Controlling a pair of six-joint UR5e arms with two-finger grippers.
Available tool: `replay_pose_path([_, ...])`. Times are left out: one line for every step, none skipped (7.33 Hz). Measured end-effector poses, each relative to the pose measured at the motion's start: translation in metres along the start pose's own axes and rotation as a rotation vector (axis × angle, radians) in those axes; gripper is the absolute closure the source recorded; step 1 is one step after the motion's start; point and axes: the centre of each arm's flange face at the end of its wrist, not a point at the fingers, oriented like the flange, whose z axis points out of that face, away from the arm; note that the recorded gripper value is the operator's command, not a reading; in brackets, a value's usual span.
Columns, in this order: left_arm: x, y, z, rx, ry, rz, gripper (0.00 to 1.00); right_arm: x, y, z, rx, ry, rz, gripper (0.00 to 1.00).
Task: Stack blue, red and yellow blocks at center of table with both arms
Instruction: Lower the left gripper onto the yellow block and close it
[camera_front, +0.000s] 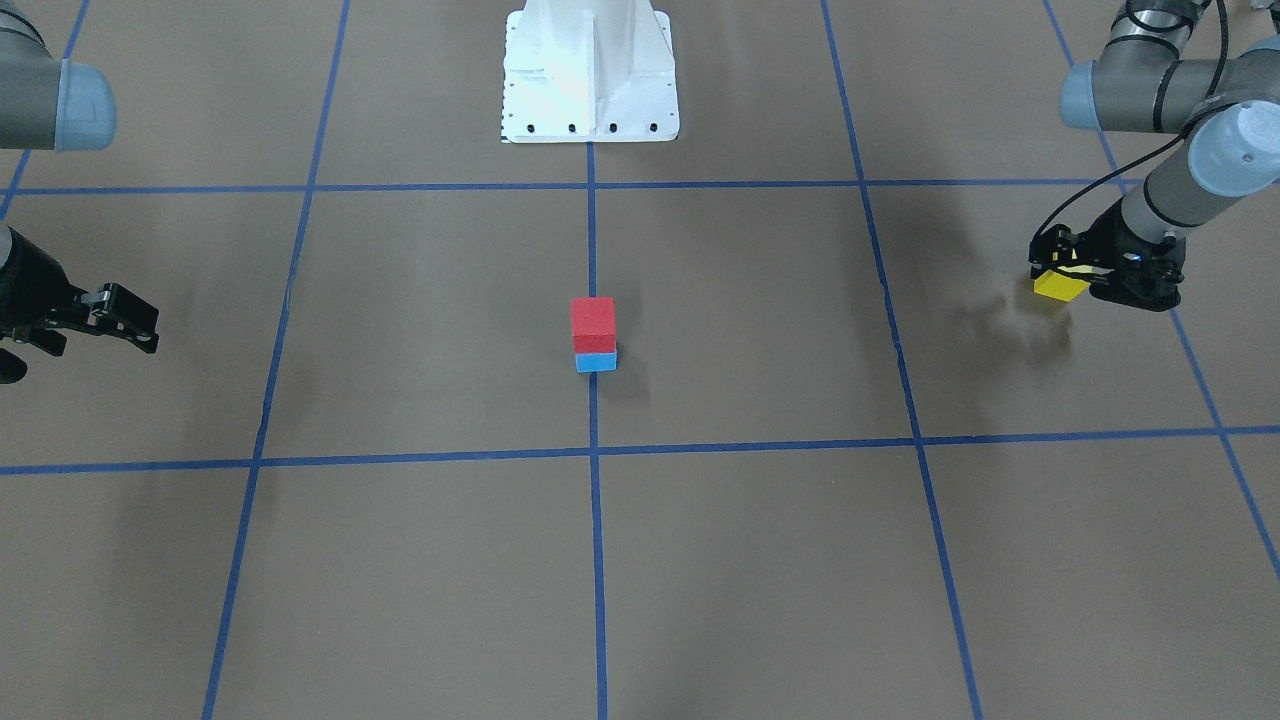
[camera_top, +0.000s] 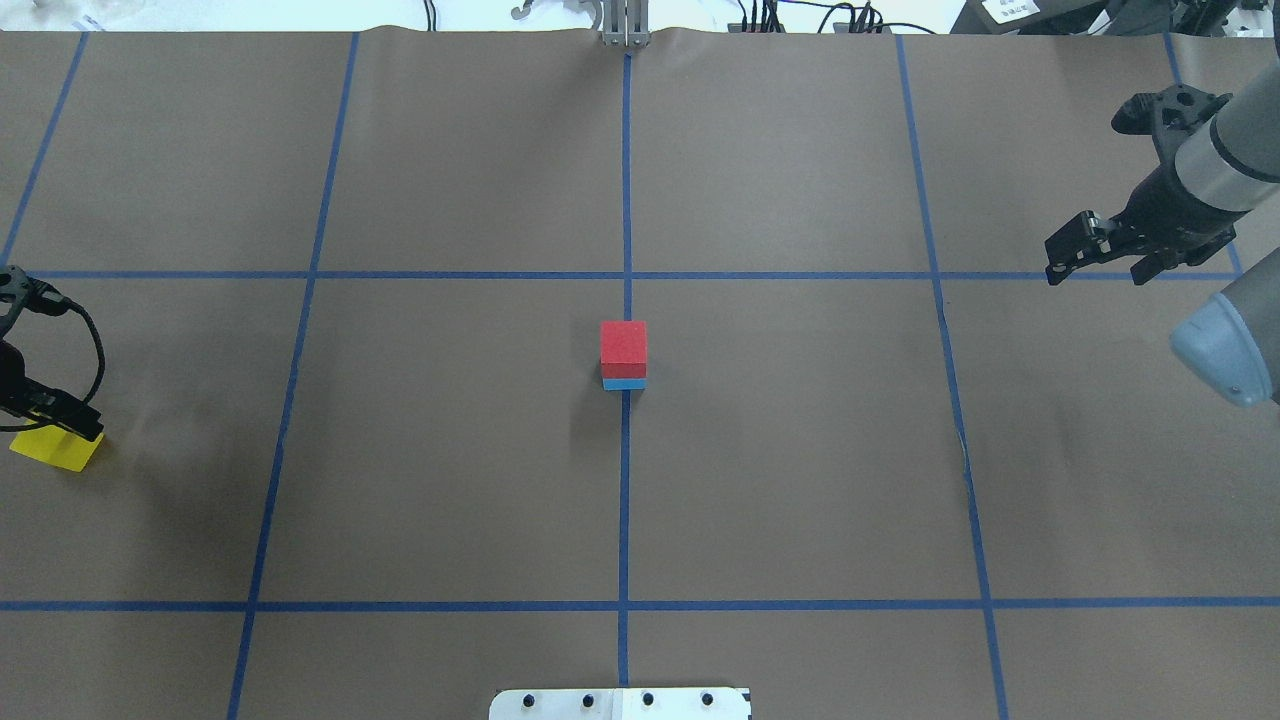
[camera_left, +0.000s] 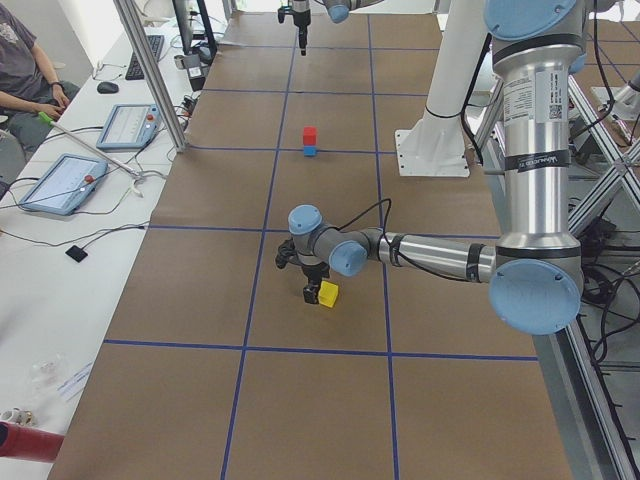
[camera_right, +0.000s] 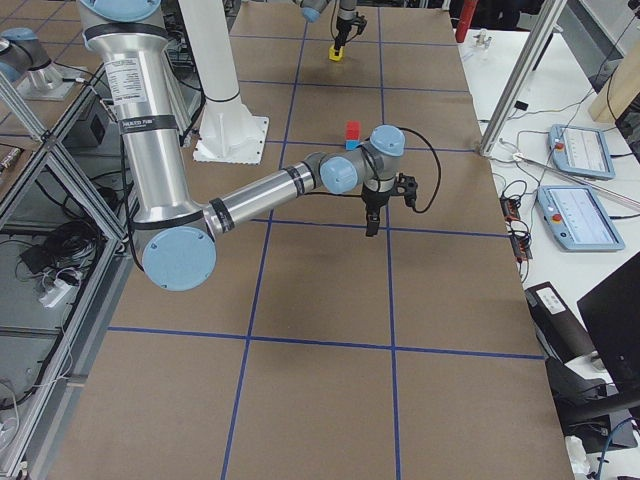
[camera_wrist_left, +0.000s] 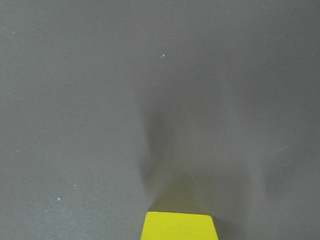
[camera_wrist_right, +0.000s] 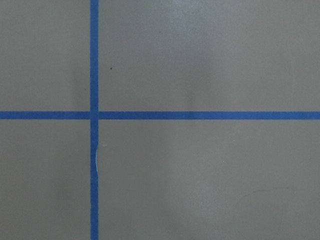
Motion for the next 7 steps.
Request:
replay_pose_path([-0.006,0.002,0.006,0.016,0.009,0.012,0.01,-0.001,0.0,-0.001,0.002,-0.001,-0.001,0.0])
replay_pose_path([-0.013,0.005,0.013,0.039,0.019,0.025,0.01,-0.002,0.001,-0.002,0.003,-0.003,-0.002,0.0])
replay_pose_path([-0.018,0.007,0.018,0.062,0.03,0.032,0.01,-0.002,0.001,-0.003,0.005,-0.004,-0.003,0.0])
replay_pose_path([-0.019,0.008,0.019,0.076,0.038,0.031,0.0,-0.003,0.001,-0.004,0.006,-0.004,-0.004,0.0])
replay_pose_path([-0.019,0.008,0.018,0.084,0.044,0.031,0.0,-0.003,0.001,-0.004,0.006,-0.005,-0.004,0.0])
replay_pose_path([-0.018,0.008,0.017,0.087,0.051,0.031,0.0,-0.003,0.001,-0.004,0.007,-0.005,-0.004,0.0])
replay_pose_path([-0.019,0.013,0.016,0.092,0.059,0.028,0.0,-0.003,0.001,-0.004,0.007,-0.005,-0.004,0.0])
